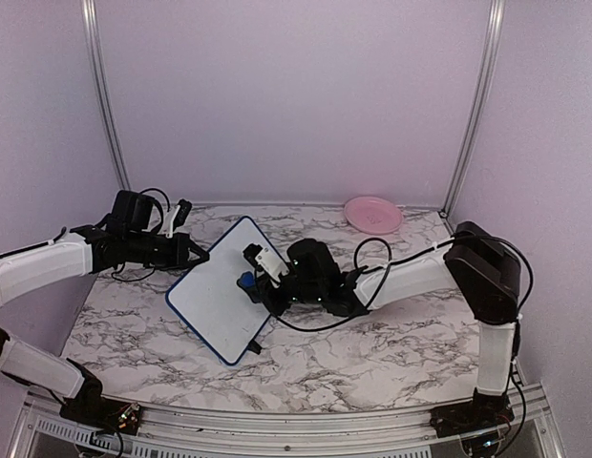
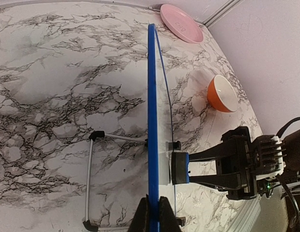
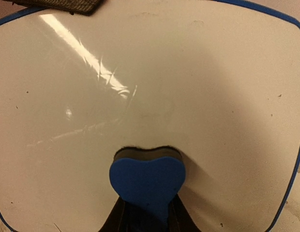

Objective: Erase the whiteboard

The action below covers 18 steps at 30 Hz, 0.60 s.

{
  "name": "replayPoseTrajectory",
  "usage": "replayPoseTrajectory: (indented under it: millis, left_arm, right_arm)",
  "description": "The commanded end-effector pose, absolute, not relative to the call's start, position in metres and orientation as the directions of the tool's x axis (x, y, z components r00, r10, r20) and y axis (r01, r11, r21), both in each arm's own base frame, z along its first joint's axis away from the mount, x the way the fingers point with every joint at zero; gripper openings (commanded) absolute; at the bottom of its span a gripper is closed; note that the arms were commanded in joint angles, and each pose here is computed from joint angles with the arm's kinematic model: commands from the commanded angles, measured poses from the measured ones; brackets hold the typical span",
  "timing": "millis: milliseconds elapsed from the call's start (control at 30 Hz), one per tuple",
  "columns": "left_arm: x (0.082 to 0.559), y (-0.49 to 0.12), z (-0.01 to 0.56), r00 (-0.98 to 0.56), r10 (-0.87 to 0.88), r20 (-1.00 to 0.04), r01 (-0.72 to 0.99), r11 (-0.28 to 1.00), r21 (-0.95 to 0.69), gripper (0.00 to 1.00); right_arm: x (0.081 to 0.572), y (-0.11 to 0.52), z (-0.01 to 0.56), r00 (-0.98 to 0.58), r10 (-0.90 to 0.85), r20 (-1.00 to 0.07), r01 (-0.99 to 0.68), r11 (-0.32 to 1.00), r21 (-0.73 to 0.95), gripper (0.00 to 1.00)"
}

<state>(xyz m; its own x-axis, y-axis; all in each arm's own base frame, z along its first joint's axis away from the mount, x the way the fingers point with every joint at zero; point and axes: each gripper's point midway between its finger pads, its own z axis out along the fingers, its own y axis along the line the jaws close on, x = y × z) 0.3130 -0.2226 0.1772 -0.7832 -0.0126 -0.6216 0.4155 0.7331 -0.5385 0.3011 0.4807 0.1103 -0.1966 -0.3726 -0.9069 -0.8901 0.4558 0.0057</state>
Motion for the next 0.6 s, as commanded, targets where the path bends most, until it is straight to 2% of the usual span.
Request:
replayPoseTrajectory:
  millis: [0, 300, 433, 567]
  left_arm:
    - [0.309, -0.220, 0.171, -0.789, 0.017, -0.614, 0.411, 0.758, -0.506, 0.03]
    - [0.307, -0.212, 0.211, -0.736, -0.003, -0.677, 0.433, 0.766, -0.474, 0.36]
    - [0.307, -0.208, 0.222, -0.717, 0.001, -0.697, 0.438, 0.779, -0.449, 0.57]
    - [0.308, -0.204, 0.232, -0.699, 0.008, -0.715, 0.440, 0.793, -0.421, 0.68]
  right_arm:
    - [0.297, 0.476, 0.149, -0.164, -0.346, -0.924, -0.890, 0.456, -0.013, 0.00]
    - [0.286, 0.456, 0.168, -0.163, -0.354, -0.921, -0.888, 0.459, -0.019, 0.00]
    - [0.279, 0.441, 0.166, -0.188, -0.377, -0.907, -0.881, 0.474, -0.014, 0.00]
    - [0.272, 0.420, 0.160, -0.220, -0.404, -0.888, -0.870, 0.494, -0.009, 0.00]
